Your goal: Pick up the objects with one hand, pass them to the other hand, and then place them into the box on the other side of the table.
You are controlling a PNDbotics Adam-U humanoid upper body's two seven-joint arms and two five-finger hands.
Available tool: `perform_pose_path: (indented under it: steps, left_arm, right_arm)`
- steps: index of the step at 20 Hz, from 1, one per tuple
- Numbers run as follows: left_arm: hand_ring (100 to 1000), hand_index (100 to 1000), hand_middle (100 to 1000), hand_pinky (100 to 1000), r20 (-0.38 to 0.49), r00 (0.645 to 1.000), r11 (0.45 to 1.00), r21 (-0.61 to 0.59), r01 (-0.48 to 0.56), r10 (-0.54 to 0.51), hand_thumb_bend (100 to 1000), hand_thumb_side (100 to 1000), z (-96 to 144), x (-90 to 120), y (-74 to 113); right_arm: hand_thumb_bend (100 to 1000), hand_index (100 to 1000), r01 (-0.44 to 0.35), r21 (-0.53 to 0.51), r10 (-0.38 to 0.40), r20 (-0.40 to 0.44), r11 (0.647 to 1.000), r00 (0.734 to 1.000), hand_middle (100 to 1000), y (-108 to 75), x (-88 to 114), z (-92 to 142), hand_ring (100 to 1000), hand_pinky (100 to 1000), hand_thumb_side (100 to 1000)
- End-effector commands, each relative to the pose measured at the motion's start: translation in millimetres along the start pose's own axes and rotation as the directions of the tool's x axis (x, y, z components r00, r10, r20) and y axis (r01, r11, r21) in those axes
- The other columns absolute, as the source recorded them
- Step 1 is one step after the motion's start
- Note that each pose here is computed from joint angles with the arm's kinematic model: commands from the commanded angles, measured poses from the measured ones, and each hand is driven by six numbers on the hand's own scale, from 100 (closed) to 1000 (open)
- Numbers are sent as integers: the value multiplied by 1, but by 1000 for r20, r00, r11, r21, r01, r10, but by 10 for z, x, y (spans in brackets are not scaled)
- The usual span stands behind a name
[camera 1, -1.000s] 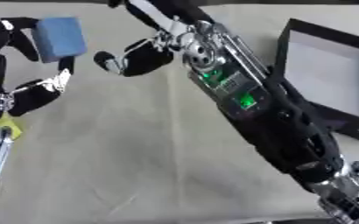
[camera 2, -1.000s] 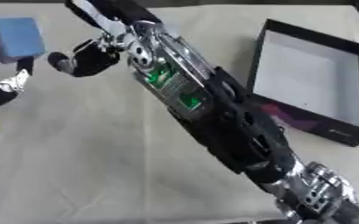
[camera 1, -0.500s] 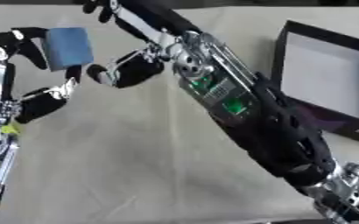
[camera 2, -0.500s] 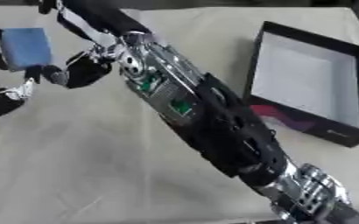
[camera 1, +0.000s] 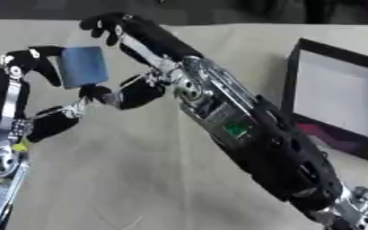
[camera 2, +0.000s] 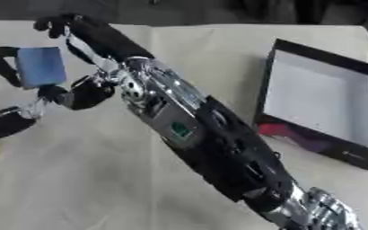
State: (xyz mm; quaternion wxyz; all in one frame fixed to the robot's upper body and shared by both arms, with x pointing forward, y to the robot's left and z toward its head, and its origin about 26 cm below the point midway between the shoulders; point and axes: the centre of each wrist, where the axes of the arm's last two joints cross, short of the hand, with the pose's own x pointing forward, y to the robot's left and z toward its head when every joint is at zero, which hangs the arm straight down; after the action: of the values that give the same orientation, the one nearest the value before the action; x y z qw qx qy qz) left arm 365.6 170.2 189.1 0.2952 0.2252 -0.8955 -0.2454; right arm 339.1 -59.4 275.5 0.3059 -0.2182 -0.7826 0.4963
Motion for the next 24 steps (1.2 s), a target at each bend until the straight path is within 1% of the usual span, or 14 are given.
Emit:
perform_pose_path:
  steps: [1,5,7,8,11,13,14,17,21,22,24]
  left_arm:
    - [385,413,327,595,47,999,1000,10,-11,11,100,100,-43,74,33]
    - [385,413,327,593,60,998,1000,11,-28,27,100,100,-44,90,22]
    - [385,413,328,594,61,998,999,6,-31,31,100,100,-41,88,18]
    - [385,414,327,594,59,998,999,3,-32,31,100,100,-38,84,14]
    - [385,414,328,593,49,998,999,-4,-34,34,100,100,-30,69,3]
    - [386,415,328,594,44,998,999,-10,-36,37,100,100,-28,64,-2]
    - [387,415,330,594,44,998,999,-13,-37,38,100,100,-28,63,-4]
    - [388,417,331,595,45,998,999,-24,-41,42,100,100,-25,59,-6]
    - [393,423,337,599,43,998,998,-42,-46,47,100,100,-17,50,-14]
    - [404,439,351,608,43,998,998,-46,-46,48,100,100,-17,49,-14]
    - [480,539,463,660,47,998,997,-67,-43,46,100,100,-17,45,-9]
  right_arm:
    - [388,888,-15,-7,15,6,1000,1000,779,-24,31,-43,776,827,100]
    - [312,848,4,-22,-4,-2,1000,1000,715,-5,20,-59,757,822,100]
    - [144,777,30,-38,-31,-8,999,999,611,-1,14,-61,726,816,100]
    - [100,749,49,-51,-49,-5,997,999,572,-4,19,-59,711,815,100]
    - [100,663,108,-79,-106,24,991,994,466,-8,39,-47,667,809,100]
    - [100,635,141,-85,-137,48,986,989,442,-4,44,-42,651,807,100]
    - [100,603,152,-84,-148,57,985,987,418,1,42,-41,631,803,100]
    - [100,560,171,-65,-166,76,983,983,375,21,21,-42,600,792,100]
    - [100,528,195,-56,-190,84,979,978,341,36,3,-44,563,771,100]
    - [100,522,201,-49,-196,84,978,977,336,42,-2,-44,556,767,100]
    - [100,512,207,-35,-204,86,978,975,330,49,-11,-43,548,761,100]
